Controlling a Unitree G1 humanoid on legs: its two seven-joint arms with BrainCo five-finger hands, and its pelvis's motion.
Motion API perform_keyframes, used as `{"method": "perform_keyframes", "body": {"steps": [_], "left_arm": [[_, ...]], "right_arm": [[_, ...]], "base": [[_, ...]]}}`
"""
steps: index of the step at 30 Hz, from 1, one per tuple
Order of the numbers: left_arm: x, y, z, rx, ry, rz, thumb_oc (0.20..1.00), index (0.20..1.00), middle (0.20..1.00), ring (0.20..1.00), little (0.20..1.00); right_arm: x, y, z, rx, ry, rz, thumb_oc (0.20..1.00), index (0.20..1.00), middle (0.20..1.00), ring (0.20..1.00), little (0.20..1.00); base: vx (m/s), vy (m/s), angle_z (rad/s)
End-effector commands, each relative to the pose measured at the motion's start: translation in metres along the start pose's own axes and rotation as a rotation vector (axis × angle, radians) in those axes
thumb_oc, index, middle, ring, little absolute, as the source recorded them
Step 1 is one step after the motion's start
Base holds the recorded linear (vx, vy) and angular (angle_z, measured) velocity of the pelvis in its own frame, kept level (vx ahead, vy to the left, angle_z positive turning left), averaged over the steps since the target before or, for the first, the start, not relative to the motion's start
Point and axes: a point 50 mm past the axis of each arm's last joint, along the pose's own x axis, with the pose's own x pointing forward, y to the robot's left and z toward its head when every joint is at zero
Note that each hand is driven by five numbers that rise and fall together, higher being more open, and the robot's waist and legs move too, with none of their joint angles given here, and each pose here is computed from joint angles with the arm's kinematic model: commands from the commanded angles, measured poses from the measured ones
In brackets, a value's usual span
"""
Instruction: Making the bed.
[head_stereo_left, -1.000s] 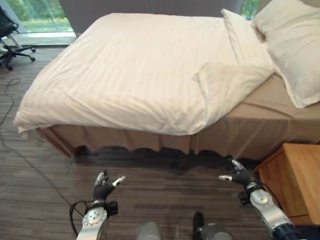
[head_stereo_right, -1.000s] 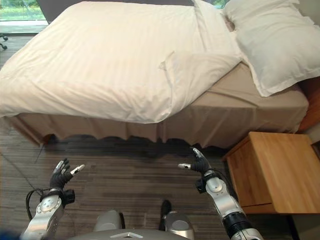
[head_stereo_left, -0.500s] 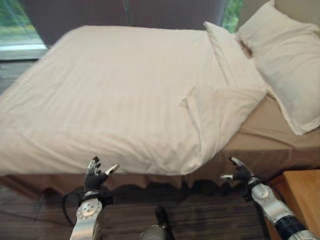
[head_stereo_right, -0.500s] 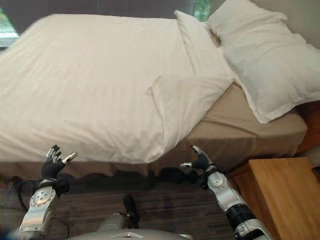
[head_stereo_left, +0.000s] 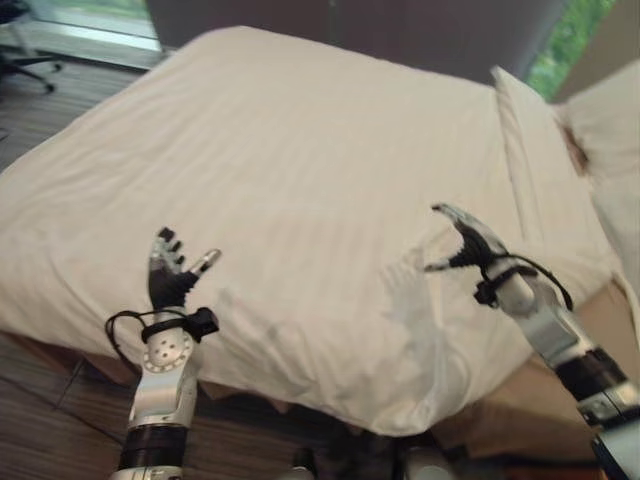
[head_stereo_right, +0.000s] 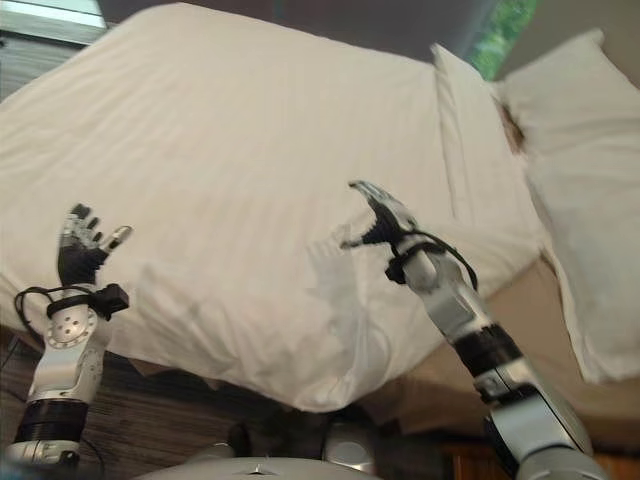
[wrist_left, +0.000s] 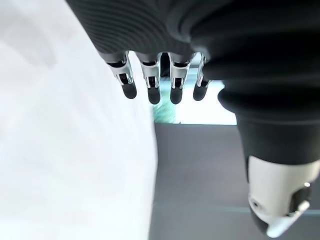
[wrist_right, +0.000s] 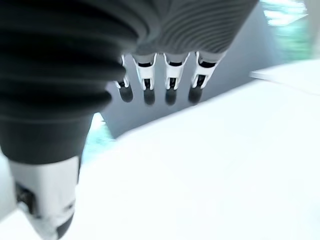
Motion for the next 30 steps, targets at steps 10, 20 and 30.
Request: {"method": "perform_keyframes", "body": {"steps": [10,20,30], "left_arm": [[0.038,-0.020,0.011,-0.025,-0.037,-0.048,1.000,1.000,1.000,1.000,1.000],[0.090,-0.067,0.044,-0.053,-0.077,-0.052,1.000,1.000,1.000,1.000,1.000],[0.091,-0.090,0.035,-0.028,-0.025,-0.094,1.000,1.000,1.000,1.000,1.000]], "right_arm": [[0.038,-0.035,-0.042,-0.262,0.248,-0.012,1.000,1.000,1.000,1.000,1.000],[0.069,-0.061,-0.036,-0.272,0.366,-0.134,1.000,1.000,1.000,1.000,1.000],[0.055,-0.041,-0.063,-0.205,0.503,-0.091,0.200,0.200,0.200,0.200,0.200]], "base": [[0.09,-0.086,0.15],[-0.05,-0.061,0.09],[0.01,-0.038,0.05]]}}
